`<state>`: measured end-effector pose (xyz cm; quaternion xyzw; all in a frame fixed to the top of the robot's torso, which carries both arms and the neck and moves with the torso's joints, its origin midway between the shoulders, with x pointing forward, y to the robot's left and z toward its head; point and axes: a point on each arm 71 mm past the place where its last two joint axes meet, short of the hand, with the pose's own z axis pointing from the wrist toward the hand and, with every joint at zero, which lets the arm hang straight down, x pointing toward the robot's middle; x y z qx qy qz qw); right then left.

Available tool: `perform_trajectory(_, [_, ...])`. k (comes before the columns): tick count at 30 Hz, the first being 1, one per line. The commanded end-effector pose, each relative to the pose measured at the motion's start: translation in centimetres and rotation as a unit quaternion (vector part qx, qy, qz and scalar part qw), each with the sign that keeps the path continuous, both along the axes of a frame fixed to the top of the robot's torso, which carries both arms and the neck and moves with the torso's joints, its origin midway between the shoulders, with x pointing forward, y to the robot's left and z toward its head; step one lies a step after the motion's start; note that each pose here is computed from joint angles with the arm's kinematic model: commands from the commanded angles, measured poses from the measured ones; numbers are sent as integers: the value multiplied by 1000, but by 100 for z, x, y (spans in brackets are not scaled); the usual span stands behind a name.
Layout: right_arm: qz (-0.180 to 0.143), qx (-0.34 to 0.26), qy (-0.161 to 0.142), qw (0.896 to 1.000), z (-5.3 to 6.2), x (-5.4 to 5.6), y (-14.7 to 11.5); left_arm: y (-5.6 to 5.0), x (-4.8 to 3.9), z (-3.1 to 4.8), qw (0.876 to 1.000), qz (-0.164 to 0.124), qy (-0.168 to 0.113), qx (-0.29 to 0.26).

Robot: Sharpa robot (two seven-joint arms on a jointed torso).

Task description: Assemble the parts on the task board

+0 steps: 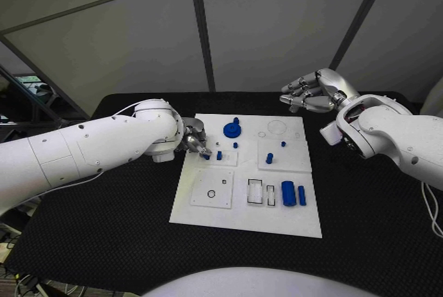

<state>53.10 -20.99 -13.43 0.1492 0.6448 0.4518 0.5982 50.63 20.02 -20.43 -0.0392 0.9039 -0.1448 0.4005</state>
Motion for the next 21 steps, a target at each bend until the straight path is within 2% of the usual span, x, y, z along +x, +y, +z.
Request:
perform_trajectory(1, [4,2,-2,1000,15,-1,6,-9,-25,-55,1000,-5,18,5])
perform_trajectory(11, [4,2,-2,1000,15,0,2,35,3,-68,1000,5,18,7])
perform_trajectory(21, [3,2,-2,1000,15,0,-4,64,38,-61,1000,21,5,2])
